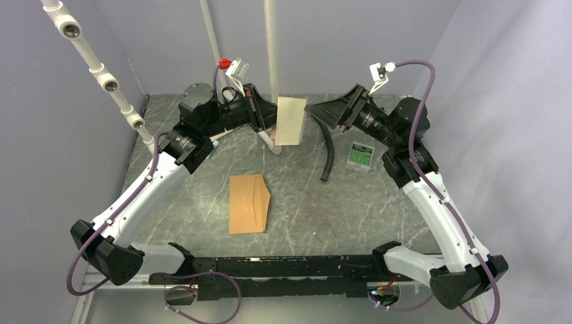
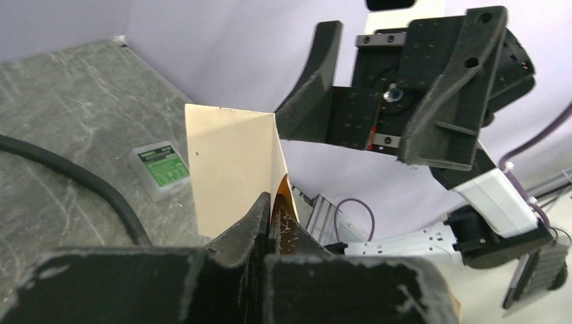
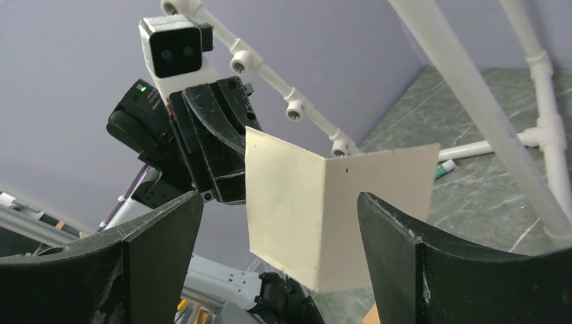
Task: Place the letter into the envelope and seal it
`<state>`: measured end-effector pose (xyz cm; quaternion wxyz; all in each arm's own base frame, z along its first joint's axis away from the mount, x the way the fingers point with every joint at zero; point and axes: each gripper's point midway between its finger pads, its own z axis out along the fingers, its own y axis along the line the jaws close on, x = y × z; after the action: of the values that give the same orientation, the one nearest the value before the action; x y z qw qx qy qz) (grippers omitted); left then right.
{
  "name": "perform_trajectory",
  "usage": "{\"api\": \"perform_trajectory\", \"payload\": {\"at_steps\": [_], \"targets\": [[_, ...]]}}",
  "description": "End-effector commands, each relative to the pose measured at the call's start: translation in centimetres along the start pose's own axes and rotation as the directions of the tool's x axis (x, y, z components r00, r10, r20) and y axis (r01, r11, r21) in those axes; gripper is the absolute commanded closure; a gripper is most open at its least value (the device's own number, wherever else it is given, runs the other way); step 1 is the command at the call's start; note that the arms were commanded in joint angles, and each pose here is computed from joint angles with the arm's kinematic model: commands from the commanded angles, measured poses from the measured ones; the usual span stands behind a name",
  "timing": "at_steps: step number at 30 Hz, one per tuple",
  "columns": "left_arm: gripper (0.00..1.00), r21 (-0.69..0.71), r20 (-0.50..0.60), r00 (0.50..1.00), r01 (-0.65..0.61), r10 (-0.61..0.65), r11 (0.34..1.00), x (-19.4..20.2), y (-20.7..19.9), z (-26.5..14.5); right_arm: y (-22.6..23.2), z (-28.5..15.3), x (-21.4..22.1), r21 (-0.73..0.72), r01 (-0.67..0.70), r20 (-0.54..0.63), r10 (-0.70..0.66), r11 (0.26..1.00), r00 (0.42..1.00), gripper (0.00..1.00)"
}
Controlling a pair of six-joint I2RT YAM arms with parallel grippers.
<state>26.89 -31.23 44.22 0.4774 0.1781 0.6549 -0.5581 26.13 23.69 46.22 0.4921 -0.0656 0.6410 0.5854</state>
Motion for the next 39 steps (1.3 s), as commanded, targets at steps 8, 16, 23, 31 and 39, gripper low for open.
{"api": "perform_trajectory", "payload": {"at_steps": [8,16,23,31,39], "targets": [[0.97,0.221,0.000,1.000,0.000,0.000,0.975,-1.4,-4.7,-0.3,3.6,1.0,1.2,-0.186,0.008,-0.057,-0.019,0.983,0.998,0.18],[0.98,0.184,0.013,1.000,-0.005,0.003,0.983,-1.3,-4.3,-0.7,5.3,-0.2,0.8,-0.242,0.041,-0.010,-0.045,0.969,0.999,0.44],[0.98,0.189,0.003,1.000,-0.005,0.004,0.982,-1.1,-4.4,-0.7,5.2,-0.2,1.2,-0.248,0.028,-0.026,-0.036,0.968,0.999,0.70],[0.98,0.198,0.005,1.000,-0.011,0.010,0.980,-1.1,-4.5,-0.8,4.5,-0.2,0.9,-0.208,0.032,0.002,-0.032,0.978,0.999,0.92],[0.66,0.035,0.043,0.993,-0.108,0.106,0.994,-1.6,-2.5,-2.1,4.2,-0.3,0.2,-0.171,0.054,0.045,-0.047,0.984,0.998,1.00]]}}
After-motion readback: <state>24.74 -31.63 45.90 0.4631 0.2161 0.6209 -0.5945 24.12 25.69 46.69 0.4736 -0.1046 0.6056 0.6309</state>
